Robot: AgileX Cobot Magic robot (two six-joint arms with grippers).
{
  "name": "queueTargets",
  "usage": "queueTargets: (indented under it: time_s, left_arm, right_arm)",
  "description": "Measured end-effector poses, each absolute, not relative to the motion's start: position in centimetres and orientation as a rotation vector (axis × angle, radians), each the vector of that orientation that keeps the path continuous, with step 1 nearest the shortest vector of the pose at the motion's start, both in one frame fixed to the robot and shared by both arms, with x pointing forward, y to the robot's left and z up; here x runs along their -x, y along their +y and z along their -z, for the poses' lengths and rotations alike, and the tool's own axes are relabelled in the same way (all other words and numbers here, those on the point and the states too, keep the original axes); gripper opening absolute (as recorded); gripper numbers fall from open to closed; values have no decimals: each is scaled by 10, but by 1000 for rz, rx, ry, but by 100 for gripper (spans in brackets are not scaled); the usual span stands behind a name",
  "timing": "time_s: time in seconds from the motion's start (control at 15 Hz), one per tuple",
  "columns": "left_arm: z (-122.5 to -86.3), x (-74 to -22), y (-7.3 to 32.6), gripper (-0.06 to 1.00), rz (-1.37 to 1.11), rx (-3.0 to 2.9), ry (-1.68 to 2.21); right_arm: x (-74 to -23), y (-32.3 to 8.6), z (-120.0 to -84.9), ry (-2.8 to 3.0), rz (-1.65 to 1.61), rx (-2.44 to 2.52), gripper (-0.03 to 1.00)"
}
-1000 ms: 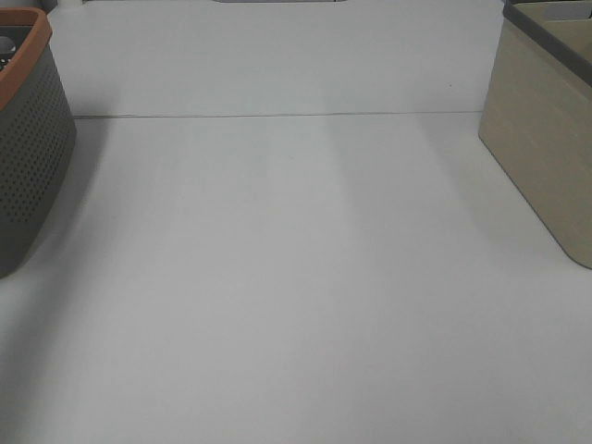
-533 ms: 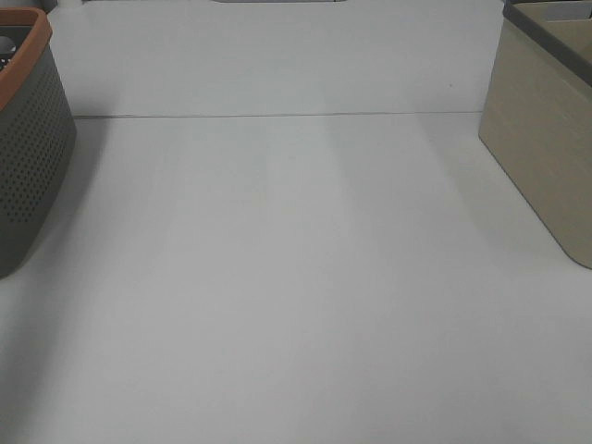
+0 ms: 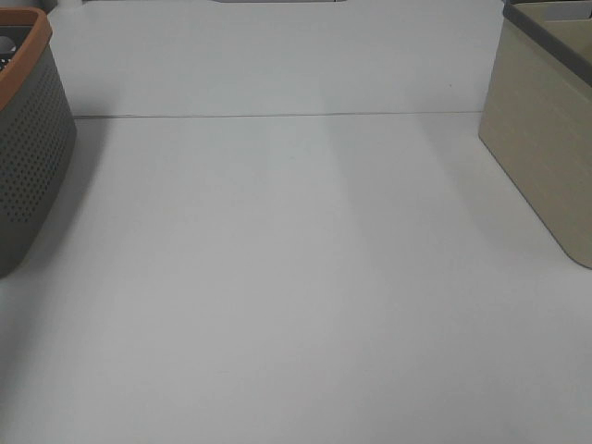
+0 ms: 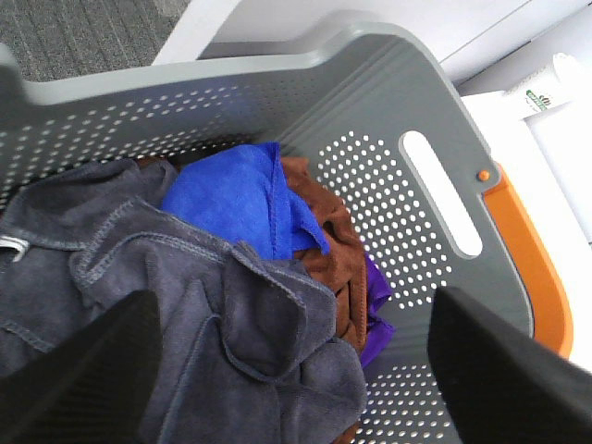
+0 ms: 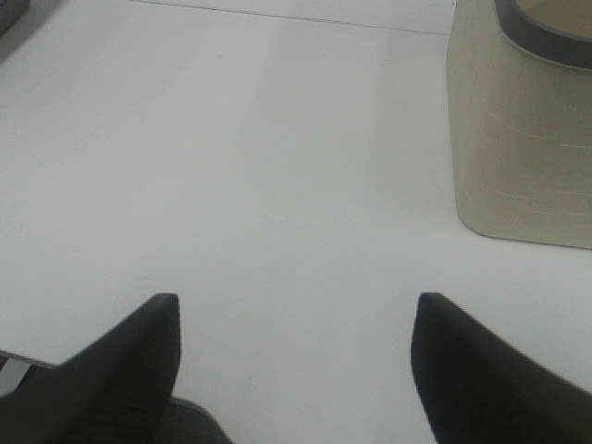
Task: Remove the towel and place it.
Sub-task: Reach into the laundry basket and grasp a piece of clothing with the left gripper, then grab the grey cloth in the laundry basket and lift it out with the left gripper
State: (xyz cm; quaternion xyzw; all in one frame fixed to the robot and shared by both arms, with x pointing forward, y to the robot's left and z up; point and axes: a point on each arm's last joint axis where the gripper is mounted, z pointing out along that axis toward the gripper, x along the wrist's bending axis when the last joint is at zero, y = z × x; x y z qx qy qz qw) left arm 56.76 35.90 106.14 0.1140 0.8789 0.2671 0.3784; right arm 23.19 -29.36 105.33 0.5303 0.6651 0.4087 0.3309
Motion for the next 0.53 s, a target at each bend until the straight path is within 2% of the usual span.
queueTargets:
  time_s: [0.27,0.53]
  left_arm:
    - [-1036,-619,362,73,-613,-290,2297]
    - [-1011,-643,361,73,-543,-273,2359]
  right_arm:
    - [-232,-294,-1053,1739,-1068,-1386,70]
    - [-232,-294,-1053,1738,-1069,-1387,70]
